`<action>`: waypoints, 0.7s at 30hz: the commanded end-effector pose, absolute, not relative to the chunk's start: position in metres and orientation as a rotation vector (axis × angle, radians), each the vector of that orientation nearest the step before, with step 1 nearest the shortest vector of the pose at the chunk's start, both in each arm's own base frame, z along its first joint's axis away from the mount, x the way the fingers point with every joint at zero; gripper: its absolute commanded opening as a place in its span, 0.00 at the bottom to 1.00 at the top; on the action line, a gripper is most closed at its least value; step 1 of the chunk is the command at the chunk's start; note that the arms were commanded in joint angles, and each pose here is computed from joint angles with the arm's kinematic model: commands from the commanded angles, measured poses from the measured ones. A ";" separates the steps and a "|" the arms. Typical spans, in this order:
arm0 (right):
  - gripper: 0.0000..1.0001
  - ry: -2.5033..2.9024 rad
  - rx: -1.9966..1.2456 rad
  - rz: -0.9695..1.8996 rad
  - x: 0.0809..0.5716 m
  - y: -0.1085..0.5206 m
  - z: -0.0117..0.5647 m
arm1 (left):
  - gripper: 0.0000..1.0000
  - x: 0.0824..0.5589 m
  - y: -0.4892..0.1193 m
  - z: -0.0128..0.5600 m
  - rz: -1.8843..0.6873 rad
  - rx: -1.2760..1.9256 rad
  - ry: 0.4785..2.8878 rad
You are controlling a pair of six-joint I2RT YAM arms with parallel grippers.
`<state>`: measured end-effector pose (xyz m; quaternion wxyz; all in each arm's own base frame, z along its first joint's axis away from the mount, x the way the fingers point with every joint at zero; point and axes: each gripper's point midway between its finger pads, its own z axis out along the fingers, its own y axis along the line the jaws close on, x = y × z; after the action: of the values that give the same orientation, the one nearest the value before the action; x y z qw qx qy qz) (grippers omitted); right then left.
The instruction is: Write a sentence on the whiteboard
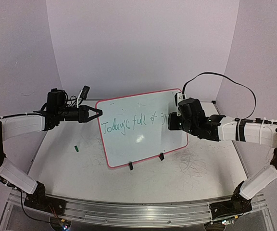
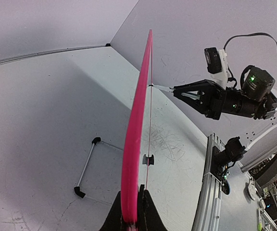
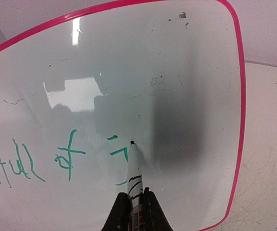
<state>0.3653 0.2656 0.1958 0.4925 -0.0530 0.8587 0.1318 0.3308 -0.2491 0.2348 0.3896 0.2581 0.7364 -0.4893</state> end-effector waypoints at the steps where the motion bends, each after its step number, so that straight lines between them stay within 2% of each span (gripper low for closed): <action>1: 0.00 2.089 -0.113 0.332 0.362 0.262 0.194 | 0.00 0.338 -0.250 0.220 -1.127 0.693 1.902; 21: 0.00 2.028 -0.055 0.297 0.375 0.256 0.210 | 0.00 0.337 -0.250 0.221 -1.126 0.696 1.899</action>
<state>0.3631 0.2574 0.1861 0.4894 -0.0434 0.8629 0.1184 0.3305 -0.2490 0.2339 0.3874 0.2573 0.7378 -0.4892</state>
